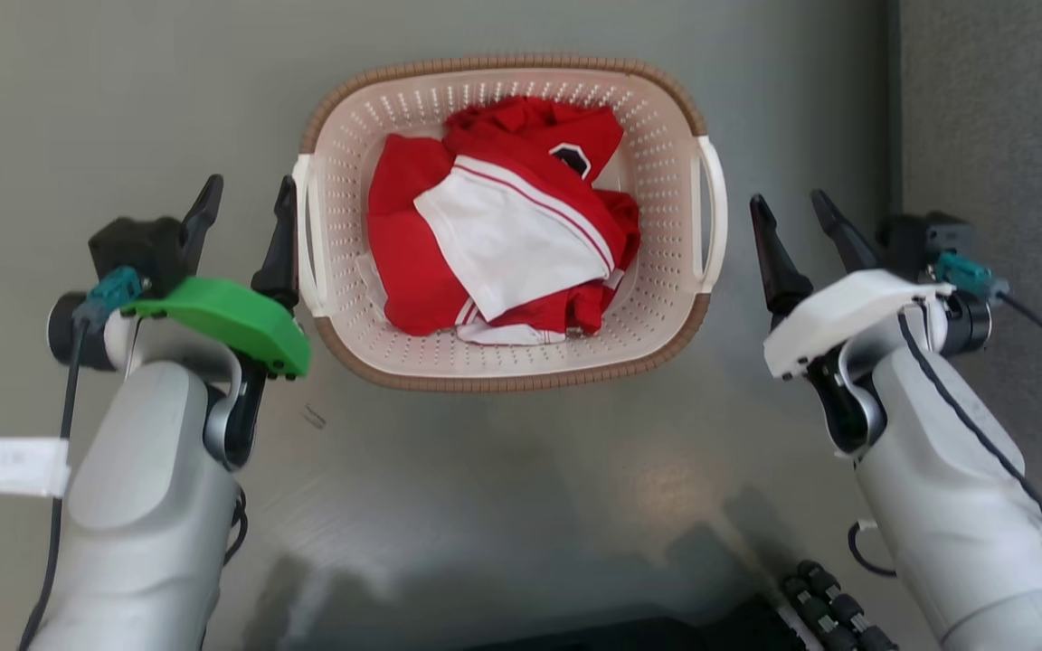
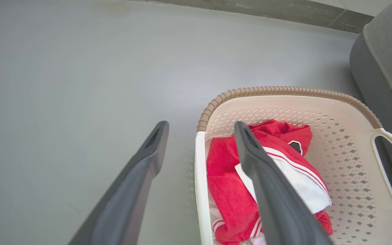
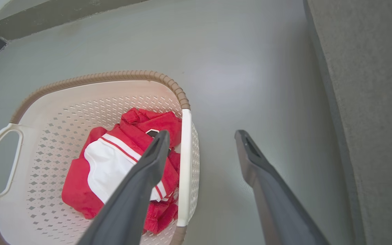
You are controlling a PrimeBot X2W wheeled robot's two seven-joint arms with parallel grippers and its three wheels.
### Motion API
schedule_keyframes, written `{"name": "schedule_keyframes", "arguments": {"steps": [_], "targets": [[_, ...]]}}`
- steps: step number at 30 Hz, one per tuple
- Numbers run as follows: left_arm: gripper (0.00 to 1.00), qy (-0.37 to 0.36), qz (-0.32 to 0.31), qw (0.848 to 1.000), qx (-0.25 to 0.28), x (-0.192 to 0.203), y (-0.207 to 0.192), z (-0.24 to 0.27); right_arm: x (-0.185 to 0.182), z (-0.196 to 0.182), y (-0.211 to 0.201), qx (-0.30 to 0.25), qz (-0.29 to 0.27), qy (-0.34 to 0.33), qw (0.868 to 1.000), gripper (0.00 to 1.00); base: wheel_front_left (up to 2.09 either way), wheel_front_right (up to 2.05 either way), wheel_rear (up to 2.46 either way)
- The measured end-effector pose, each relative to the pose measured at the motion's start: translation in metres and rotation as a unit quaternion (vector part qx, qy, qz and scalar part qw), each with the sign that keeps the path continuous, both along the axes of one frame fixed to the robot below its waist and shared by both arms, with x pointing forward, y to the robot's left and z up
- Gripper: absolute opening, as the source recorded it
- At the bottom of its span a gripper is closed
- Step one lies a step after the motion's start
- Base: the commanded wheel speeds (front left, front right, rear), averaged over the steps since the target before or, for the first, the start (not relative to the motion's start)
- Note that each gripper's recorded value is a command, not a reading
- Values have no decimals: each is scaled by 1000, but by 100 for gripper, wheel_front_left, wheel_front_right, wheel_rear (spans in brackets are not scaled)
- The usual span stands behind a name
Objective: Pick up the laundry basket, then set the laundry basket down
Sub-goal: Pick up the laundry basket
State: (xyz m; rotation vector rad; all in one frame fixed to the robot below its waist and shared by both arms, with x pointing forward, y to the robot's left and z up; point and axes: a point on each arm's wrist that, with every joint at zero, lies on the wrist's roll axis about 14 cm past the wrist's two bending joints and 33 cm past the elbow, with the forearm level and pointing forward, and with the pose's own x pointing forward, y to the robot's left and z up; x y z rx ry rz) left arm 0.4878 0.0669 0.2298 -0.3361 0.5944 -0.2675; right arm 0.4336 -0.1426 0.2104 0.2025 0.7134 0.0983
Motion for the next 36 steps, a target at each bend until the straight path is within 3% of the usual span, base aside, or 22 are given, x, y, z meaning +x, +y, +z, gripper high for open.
{"name": "schedule_keyframes", "arguments": {"steps": [20, 36], "targets": [[100, 135, -27, 991, 0, -24, -10, -79, -4, -69, 24, -2, 68, 86, 994, 100, 0, 0, 0], [100, 174, -53, 983, -5, -34, -20, -99, -7, -94, 45, 24, 77, 118, 990, 100, 0, 0, 0]]}}
